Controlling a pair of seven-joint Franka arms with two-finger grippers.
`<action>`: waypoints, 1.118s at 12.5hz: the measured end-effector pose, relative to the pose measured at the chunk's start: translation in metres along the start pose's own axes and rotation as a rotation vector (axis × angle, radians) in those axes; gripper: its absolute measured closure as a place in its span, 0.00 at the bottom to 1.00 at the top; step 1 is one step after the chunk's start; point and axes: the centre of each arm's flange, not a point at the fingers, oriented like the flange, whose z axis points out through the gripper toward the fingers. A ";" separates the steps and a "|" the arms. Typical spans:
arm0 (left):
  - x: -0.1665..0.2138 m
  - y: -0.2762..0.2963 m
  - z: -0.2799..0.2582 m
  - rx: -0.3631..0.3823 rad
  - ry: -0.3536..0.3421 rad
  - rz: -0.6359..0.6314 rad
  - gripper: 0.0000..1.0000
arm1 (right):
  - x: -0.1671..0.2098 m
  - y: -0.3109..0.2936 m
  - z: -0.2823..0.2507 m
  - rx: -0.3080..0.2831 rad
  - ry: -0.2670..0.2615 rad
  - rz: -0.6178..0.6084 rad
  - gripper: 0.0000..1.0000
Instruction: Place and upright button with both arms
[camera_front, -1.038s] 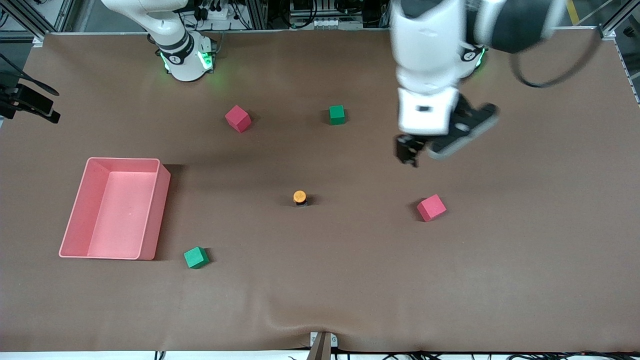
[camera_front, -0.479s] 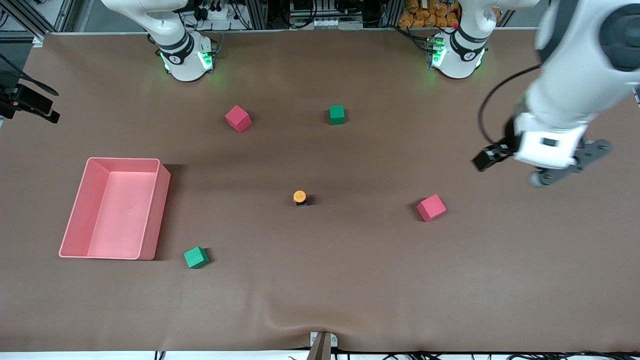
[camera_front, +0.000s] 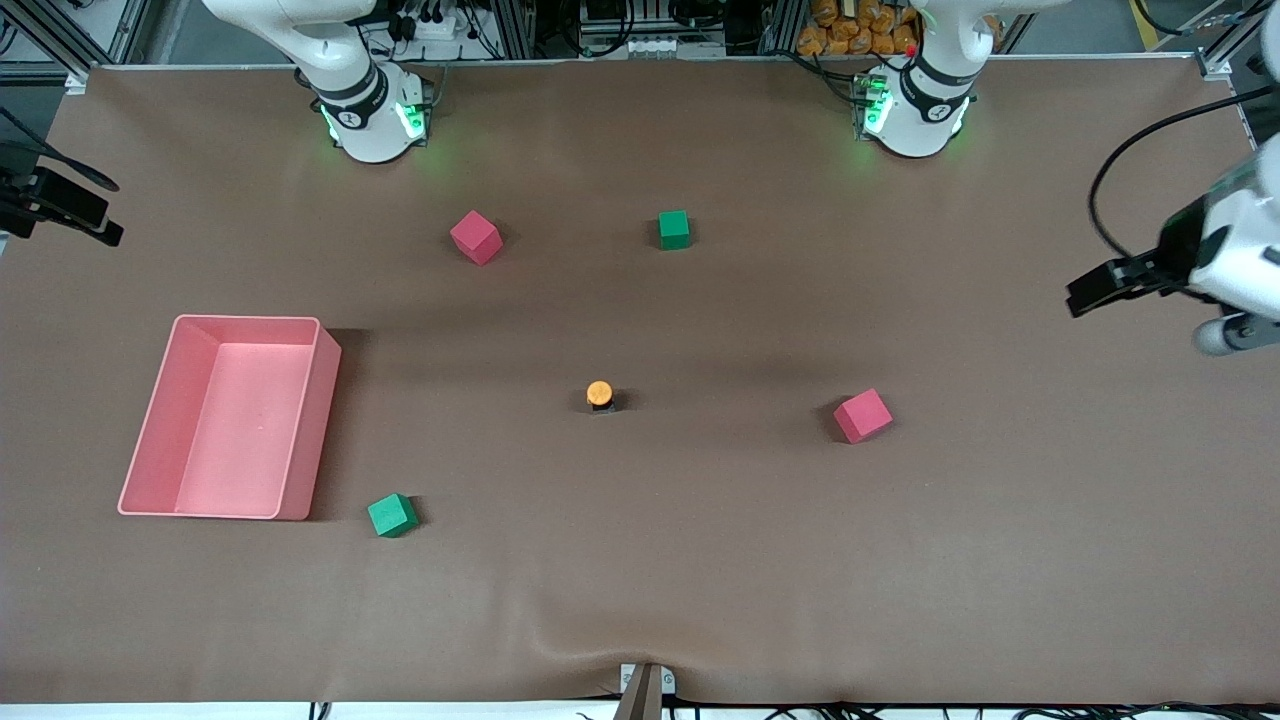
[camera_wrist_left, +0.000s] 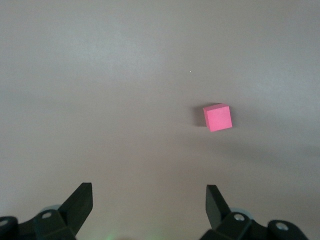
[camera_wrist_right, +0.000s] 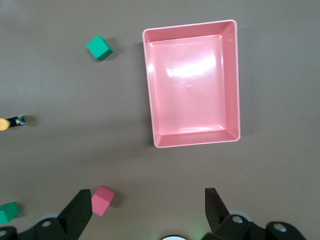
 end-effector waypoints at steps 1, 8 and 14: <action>-0.003 -0.001 -0.002 -0.003 0.006 0.010 0.00 | 0.000 0.001 0.000 0.008 0.000 0.002 0.00; -0.018 -0.006 -0.024 -0.007 0.050 0.075 0.00 | 0.000 0.007 0.000 0.012 -0.003 0.009 0.00; -0.063 -0.001 -0.027 0.004 0.038 0.133 0.00 | -0.002 -0.005 0.001 -0.014 -0.012 -0.034 0.00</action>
